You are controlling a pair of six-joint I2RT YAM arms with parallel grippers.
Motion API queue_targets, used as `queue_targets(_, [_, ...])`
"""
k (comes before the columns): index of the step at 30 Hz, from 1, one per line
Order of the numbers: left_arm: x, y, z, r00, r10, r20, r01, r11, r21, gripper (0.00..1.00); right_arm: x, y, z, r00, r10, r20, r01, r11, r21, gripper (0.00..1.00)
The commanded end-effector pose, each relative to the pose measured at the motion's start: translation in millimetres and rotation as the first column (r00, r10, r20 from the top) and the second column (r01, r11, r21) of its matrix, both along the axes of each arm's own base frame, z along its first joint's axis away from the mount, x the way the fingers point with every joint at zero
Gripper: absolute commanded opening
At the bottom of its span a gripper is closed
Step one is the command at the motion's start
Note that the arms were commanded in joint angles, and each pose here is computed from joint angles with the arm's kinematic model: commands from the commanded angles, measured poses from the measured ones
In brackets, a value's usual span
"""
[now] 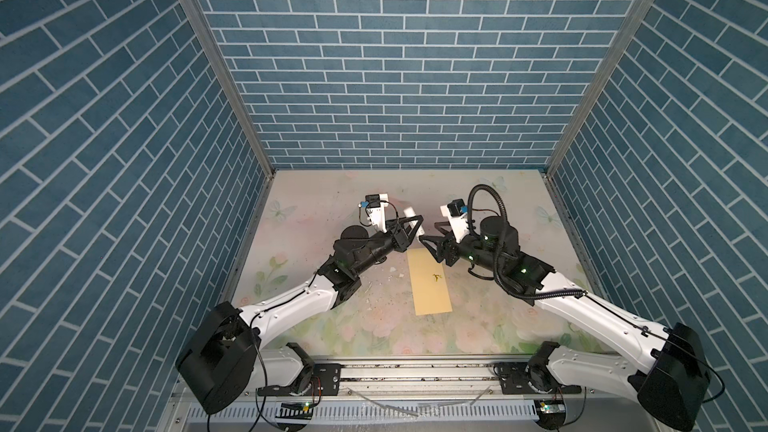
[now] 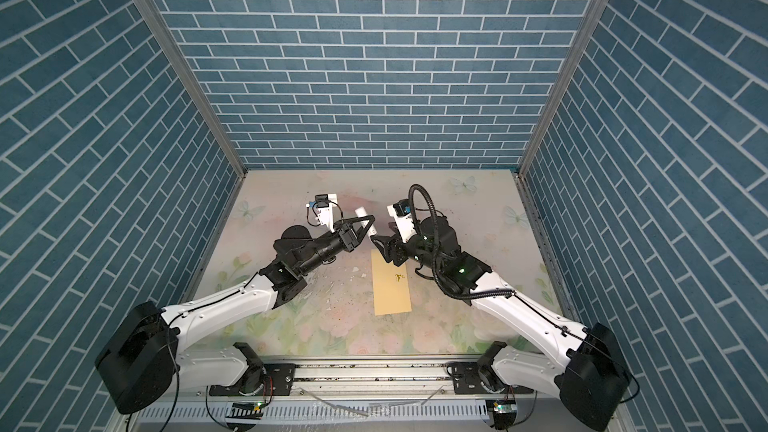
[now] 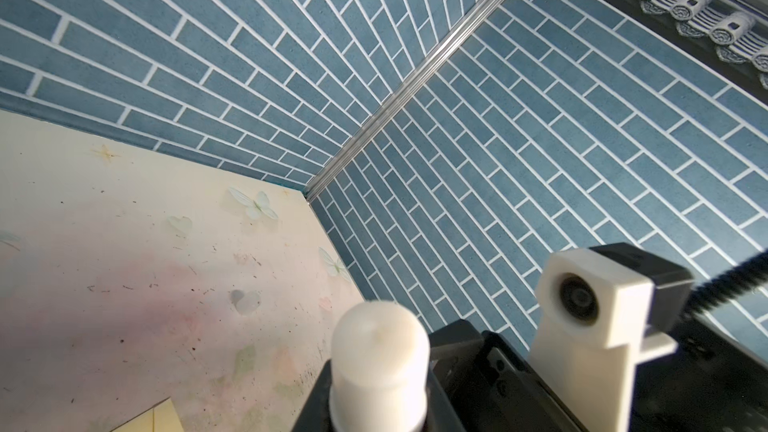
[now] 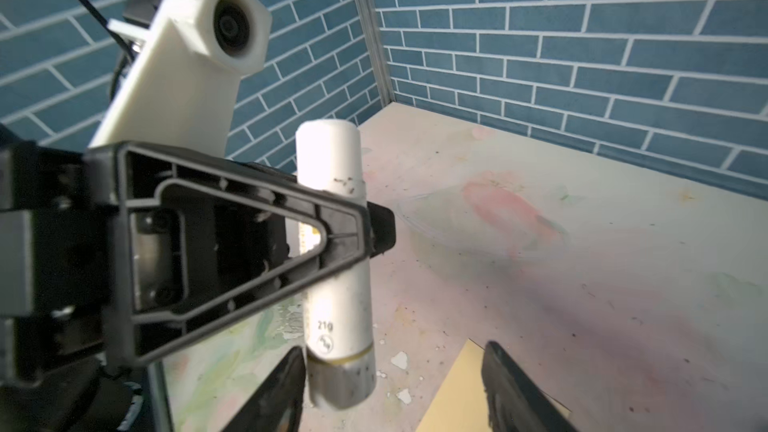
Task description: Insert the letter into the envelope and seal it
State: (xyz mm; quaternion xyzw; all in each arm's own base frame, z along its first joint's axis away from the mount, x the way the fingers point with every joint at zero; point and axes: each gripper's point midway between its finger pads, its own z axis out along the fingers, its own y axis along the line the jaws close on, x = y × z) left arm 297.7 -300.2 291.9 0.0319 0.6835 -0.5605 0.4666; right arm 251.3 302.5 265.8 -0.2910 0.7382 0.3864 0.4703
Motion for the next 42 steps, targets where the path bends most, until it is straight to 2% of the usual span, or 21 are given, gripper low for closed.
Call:
queue_targets(1, [-6.8, -1.6, 18.8, 0.999, -0.041, 0.034, 0.042, 0.998, -0.038, 0.0, -29.9, 13.6, 7.1, 0.974, 0.207, -0.088, -0.193, 0.97, 0.145, 0.67])
queue_targets(8, [-9.0, -2.0, 22.0, 0.998, -0.052, 0.035, 0.054, 0.997, -0.054, 0.0, -21.2, 17.4, 6.6, 0.964, 0.235, -0.121, -0.206, 0.954, 0.217, 0.54])
queue_targets(17, [-7.9, -1.4, 18.8, 0.999, -0.045, 0.029, 0.047, 0.998, -0.053, 0.0, -12.2, 23.9, 5.1, 0.96, 0.236, -0.153, -0.193, 0.949, 0.25, 0.14])
queue_targets(21, [-4.6, -0.7, 12.1, 0.999, -0.028, 0.018, 0.029, 0.999, -0.031, 0.0, 2.6, 17.5, 3.5, 0.977, 0.135, -0.163, -0.097, 0.97, 0.222, 0.0])
queue_targets(23, [-2.1, 0.4, 8.1, 1.0, -0.013, 0.011, 0.013, 1.0, -0.012, 0.0, 15.4, 9.5, 0.0, 0.987, 0.029, -0.159, -0.001, 0.985, 0.175, 0.0])
queue_targets(25, [0.6, 1.5, 2.3, 1.0, 0.005, 0.0, -0.005, 1.0, 0.01, 0.0, 28.2, -1.2, -5.0, 0.985, -0.124, -0.116, 0.133, 0.989, 0.07, 0.0])
queue_targets(27, [3.0, 2.7, -2.3, 1.0, 0.02, -0.01, -0.02, 0.999, 0.028, 0.0, 38.2, -11.1, -6.6, 0.959, -0.283, 0.003, 0.283, 0.957, -0.067, 0.0])
queue_targets(29, [5.3, 3.5, -6.4, 0.999, 0.033, -0.021, -0.032, 0.999, 0.04, 0.0, 45.2, -19.5, -2.9, 0.897, -0.411, 0.164, 0.437, 0.88, -0.187, 0.0])
queue_targets(30, [6.1, 3.8, -7.9, 0.999, 0.037, -0.024, -0.036, 0.998, 0.043, 0.0, 49.6, -24.0, -0.4, 0.853, -0.462, 0.242, 0.513, 0.826, -0.233, 0.0])
queue_targets(34, [6.9, 3.3, -10.4, 0.999, 0.041, -0.029, -0.039, 0.998, 0.046, 0.0, 56.2, -20.1, 3.0, 0.734, -0.512, 0.446, 0.667, 0.667, -0.333, 0.0])
queue_targets(37, [7.5, 3.8, -11.5, 0.999, 0.045, -0.03, -0.043, 0.998, 0.047, 0.0, 57.2, -10.9, 3.4, 0.675, -0.5, 0.543, 0.725, 0.587, -0.361, 0.0])
queue_targets(38, [7.4, 4.0, -10.9, 0.999, 0.046, -0.029, -0.044, 0.998, 0.046, 0.0, 57.3, -8.2, 3.2, 0.669, -0.495, 0.555, 0.73, 0.579, -0.363, 0.0])
queue_targets(40, [7.5, 4.6, -11.7, 0.998, 0.049, -0.029, -0.047, 0.998, 0.048, 0.0, 55.4, -2.4, 0.4, 0.686, -0.479, 0.548, 0.712, 0.597, -0.37, 0.0])
queue_targets(42, [7.3, 4.8, -12.3, 0.998, 0.049, -0.028, -0.047, 0.998, 0.05, 0.0, 49.2, 5.2, -1.7, 0.737, -0.451, 0.503, 0.653, 0.668, -0.357, 0.07])
